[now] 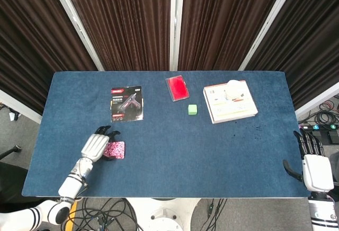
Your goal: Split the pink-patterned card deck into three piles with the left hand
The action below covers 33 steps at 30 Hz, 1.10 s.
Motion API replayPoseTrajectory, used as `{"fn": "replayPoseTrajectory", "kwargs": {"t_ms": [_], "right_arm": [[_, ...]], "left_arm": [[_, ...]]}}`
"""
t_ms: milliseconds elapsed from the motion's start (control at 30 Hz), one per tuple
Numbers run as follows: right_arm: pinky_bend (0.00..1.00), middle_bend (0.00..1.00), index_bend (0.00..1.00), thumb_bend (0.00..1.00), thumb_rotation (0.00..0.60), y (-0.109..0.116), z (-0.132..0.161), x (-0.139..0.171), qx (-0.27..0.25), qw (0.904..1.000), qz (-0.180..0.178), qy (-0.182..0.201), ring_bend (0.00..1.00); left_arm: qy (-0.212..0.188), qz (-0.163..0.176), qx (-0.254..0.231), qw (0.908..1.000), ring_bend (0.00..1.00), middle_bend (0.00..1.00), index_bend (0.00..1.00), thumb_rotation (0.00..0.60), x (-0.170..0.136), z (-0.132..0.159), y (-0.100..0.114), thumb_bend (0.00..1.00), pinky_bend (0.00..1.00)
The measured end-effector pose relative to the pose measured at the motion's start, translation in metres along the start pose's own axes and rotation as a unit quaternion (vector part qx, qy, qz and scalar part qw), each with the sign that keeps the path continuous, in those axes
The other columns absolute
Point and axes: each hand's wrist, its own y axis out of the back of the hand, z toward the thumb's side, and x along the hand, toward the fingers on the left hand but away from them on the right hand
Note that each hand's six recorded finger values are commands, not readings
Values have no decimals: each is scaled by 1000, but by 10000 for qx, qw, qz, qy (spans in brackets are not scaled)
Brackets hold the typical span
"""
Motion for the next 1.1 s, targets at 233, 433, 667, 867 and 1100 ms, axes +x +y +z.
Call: {"fn": "replayPoseTrajectory", "kwargs": {"t_ms": [233, 433, 667, 867, 1100], "right_arm": [[0, 0, 0, 231, 600, 0, 0, 0, 17, 10000, 6, -7, 0], [0, 0, 0, 231, 600, 0, 1, 0, 33, 10000, 11, 3, 0], [0, 0, 0, 231, 600, 1, 6, 2, 81, 9999, -37, 88, 0], [0, 0, 0, 232, 600, 1, 6, 2, 94, 9999, -29, 57, 0], [0, 0, 0, 232, 600, 3, 9, 4, 111, 9999, -67, 109, 0]], "left_arm": [[38, 74, -13, 10000, 80, 451, 224, 600, 3, -4, 8, 166, 103], [192, 144, -38, 9997, 80, 451, 227, 600, 13, -17, 19, 165, 103], [509, 170, 0, 9986, 80, 453, 231, 600, 32, -45, 29, 165, 103], [611, 323, -31, 9976, 80, 452, 231, 600, 46, -59, 35, 164, 103], [637, 387, -136, 9971, 80, 427, 231, 600, 54, -67, 30, 162, 103]]}}
